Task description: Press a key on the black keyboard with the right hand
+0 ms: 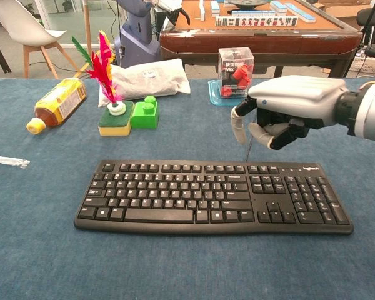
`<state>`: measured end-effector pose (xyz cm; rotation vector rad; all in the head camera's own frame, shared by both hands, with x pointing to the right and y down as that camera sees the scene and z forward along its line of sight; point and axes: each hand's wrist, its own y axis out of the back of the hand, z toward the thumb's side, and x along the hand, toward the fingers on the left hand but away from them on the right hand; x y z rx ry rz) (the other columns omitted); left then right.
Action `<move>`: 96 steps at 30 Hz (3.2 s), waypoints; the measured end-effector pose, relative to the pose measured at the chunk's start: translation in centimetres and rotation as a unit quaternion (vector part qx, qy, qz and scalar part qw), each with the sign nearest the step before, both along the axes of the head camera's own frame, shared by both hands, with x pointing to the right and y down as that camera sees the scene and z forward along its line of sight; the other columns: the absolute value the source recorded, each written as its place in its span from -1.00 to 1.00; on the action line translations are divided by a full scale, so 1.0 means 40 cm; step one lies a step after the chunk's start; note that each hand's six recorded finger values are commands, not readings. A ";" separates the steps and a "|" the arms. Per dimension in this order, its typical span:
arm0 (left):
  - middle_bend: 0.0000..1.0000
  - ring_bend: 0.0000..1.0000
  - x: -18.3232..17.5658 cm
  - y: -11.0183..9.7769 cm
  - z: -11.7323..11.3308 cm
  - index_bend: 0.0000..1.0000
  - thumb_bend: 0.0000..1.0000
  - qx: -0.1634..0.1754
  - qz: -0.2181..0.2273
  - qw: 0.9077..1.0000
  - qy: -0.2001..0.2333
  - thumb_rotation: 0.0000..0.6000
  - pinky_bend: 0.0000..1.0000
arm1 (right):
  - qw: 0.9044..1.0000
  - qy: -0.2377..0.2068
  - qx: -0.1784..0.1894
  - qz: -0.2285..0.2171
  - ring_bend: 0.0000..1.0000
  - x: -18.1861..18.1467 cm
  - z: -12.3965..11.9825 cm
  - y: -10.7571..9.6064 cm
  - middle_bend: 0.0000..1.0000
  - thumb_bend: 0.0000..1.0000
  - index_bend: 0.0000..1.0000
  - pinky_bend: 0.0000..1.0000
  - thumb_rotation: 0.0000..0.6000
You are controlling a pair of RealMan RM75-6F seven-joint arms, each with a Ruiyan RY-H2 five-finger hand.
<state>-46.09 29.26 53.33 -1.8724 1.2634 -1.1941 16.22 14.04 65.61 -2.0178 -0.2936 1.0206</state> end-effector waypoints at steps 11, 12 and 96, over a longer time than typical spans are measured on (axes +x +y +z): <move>0.16 0.05 -0.003 0.000 -0.008 -0.30 -0.06 0.003 -0.002 1.000 0.002 1.00 0.38 | 0.998 0.054 -0.001 -0.017 1.00 -0.052 0.067 -0.009 1.00 0.82 -0.05 1.00 1.00; 0.16 0.05 -0.003 0.000 -0.009 -0.30 -0.06 0.004 -0.003 1.000 0.002 1.00 0.38 | 0.998 0.059 0.001 -0.019 1.00 -0.055 0.072 -0.008 1.00 0.83 -0.07 1.00 1.00; 0.26 0.07 -0.019 -0.002 -0.037 0.12 -0.06 0.030 -0.017 0.999 -0.005 1.00 0.41 | 0.995 0.008 0.080 0.062 0.02 0.241 -0.204 0.019 0.25 0.58 -0.05 0.49 1.00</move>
